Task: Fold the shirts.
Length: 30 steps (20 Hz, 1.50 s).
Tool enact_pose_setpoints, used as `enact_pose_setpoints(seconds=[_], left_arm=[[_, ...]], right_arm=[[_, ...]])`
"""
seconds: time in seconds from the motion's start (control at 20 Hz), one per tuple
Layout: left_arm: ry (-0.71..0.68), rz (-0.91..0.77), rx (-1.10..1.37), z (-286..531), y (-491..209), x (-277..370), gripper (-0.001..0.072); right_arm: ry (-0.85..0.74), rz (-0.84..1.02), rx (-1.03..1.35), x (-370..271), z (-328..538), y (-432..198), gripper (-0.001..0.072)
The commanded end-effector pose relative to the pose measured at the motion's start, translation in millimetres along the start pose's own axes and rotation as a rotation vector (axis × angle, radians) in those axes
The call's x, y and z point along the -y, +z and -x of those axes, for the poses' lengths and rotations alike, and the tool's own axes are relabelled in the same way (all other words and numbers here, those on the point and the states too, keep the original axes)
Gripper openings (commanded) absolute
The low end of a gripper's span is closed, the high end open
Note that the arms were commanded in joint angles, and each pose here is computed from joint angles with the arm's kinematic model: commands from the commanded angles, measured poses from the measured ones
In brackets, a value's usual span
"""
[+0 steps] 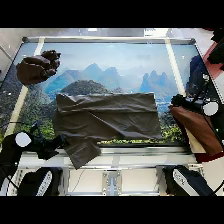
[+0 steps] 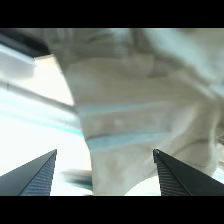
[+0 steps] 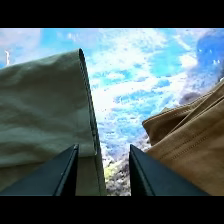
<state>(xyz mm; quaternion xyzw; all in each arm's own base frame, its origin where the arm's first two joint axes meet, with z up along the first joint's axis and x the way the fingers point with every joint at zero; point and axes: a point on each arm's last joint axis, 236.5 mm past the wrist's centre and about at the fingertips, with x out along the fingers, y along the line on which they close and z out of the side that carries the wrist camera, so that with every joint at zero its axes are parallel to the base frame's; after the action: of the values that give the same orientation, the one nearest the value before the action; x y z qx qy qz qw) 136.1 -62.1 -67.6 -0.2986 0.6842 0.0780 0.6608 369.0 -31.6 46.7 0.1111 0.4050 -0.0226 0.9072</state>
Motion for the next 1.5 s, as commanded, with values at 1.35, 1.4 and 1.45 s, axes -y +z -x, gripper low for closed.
enact_pose_setpoints(seconds=[1.35,1.4,1.45], left_arm=[[-0.072,0.028,-0.040,-44,15,14,0.0480],[-0.075,0.020,-0.033,-44,16,17,0.0450],[-0.078,0.013,-0.029,-45,16,18,0.0332]], right_arm=[[0.064,-0.061,0.053,-15,2,13,0.0388],[0.065,-0.062,0.053,-15,2,13,0.0388],[0.068,-0.066,0.054,-15,2,13,0.0388]])
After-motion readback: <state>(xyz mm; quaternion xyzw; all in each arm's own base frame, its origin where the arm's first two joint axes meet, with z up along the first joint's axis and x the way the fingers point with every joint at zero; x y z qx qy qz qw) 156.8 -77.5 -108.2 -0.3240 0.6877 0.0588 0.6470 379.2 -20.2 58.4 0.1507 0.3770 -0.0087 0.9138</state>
